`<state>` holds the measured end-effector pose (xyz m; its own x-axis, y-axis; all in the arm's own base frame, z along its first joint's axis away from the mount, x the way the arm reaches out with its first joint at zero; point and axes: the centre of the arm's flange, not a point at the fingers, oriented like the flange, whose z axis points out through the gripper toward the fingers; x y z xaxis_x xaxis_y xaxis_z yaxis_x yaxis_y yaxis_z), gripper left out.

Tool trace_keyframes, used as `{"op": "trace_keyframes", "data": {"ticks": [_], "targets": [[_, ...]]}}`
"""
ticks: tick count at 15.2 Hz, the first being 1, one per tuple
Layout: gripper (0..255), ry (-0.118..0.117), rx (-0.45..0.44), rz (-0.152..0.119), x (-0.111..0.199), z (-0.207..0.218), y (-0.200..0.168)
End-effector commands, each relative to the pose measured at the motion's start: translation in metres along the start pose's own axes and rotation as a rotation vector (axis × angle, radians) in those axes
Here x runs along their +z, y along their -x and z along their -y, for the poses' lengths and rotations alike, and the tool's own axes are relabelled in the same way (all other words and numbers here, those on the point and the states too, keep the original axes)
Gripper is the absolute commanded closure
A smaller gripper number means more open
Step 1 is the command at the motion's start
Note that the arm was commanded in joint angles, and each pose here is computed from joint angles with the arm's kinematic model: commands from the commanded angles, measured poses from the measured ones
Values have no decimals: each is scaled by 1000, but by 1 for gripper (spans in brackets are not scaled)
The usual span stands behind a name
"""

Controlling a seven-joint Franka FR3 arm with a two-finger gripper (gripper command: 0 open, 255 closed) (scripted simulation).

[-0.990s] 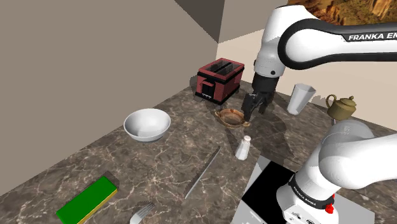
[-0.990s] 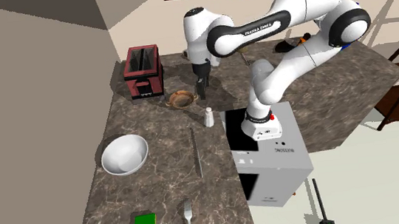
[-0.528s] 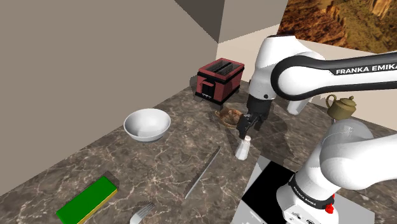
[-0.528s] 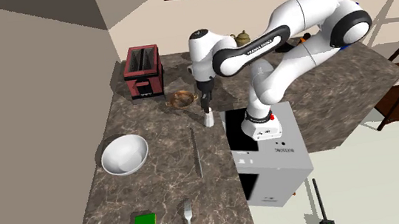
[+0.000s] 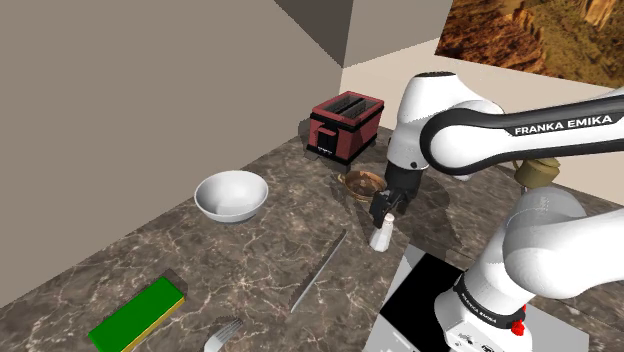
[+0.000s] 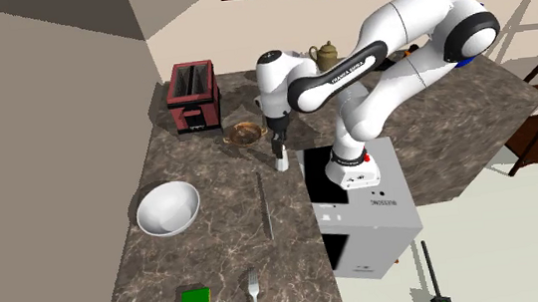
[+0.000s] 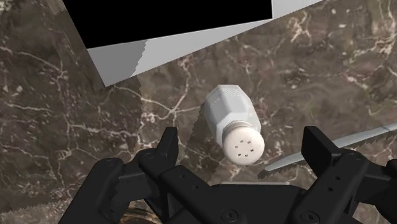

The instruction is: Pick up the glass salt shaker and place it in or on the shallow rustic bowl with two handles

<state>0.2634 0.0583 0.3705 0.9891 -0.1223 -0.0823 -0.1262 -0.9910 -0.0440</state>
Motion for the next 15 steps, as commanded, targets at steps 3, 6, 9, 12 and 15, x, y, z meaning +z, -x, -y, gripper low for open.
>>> {"op": "trace_keyframes", "data": {"ticks": [3,6,9,12,15], "targets": [[0,0,0,0,1,0,0],[255,0,0,0,1,0,0],[255,0,0,0,1,0,0],[255,0,0,0,0,0,0],[255,0,0,0,-5,0,0]]}}
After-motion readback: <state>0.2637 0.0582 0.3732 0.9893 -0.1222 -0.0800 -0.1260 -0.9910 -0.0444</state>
